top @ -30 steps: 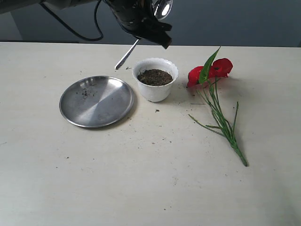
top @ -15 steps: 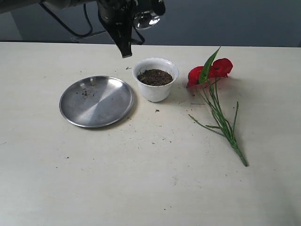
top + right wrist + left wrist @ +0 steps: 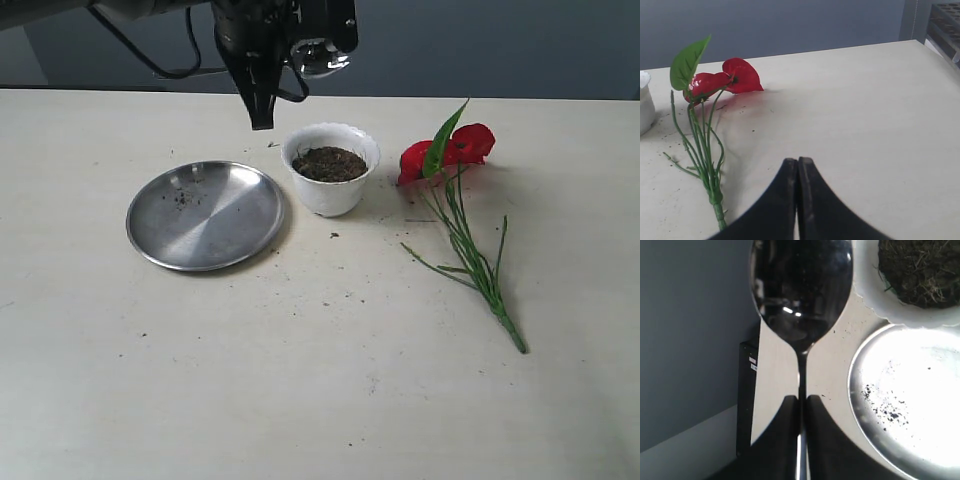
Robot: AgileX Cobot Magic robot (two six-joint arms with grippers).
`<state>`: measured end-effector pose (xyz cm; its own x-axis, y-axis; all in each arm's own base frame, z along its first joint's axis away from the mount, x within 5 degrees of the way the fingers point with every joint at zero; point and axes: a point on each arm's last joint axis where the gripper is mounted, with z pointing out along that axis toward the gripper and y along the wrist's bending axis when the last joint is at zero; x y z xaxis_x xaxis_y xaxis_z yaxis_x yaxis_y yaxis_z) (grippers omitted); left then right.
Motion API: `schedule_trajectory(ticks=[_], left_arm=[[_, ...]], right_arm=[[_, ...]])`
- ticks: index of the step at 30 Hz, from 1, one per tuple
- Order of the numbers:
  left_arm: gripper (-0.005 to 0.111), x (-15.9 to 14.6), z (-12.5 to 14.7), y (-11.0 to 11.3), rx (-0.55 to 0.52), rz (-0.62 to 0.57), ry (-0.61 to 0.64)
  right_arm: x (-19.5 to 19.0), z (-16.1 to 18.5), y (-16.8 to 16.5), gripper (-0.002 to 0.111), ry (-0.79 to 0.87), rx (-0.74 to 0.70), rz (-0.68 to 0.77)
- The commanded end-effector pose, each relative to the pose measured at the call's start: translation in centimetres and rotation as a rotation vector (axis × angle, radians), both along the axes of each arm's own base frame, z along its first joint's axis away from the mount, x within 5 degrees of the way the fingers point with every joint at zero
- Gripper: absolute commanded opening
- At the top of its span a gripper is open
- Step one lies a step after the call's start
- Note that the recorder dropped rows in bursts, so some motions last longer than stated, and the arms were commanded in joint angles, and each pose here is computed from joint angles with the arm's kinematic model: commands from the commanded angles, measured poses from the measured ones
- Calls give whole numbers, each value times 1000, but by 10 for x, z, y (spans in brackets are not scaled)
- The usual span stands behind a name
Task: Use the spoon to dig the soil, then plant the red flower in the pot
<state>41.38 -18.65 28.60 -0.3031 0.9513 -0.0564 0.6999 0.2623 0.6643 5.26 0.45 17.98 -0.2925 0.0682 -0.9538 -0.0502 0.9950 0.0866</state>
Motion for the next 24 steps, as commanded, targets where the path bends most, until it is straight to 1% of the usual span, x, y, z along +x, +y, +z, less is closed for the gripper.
schedule_trajectory(ticks=[1,4,6,8,12,15,16,17,19,24], left_arm=[[0,-6,6,-2,2,-41,31],[0,-7,4,-6,60,-175,77],[0,-10,2,-7,125,-273,121],[0,-11,2,-6,176,-327,144],[0,-9,3,-4,218,-337,130],[0,-10,2,-4,218,-337,146],[0,-11,1,-3,231,-354,167],[0,-13,0,-3,264,-395,200],[0,-15,-1,-4,280,-450,225],[0,-11,1,-7,276,-475,169]], right_arm=[[0,1,0,0,-15,-1,-4],[0,1,0,0,-16,-7,-4],[0,1,0,0,-16,-7,-4],[0,1,0,0,-16,-7,-4],[0,1,0,0,-16,-7,-4],[0,1,0,0,-16,-7,-4],[0,1,0,0,-16,-7,-4],[0,1,0,0,-16,-7,-4],[0,1,0,0,-16,-7,-4],[0,0,0,0,-13,-2,-4]])
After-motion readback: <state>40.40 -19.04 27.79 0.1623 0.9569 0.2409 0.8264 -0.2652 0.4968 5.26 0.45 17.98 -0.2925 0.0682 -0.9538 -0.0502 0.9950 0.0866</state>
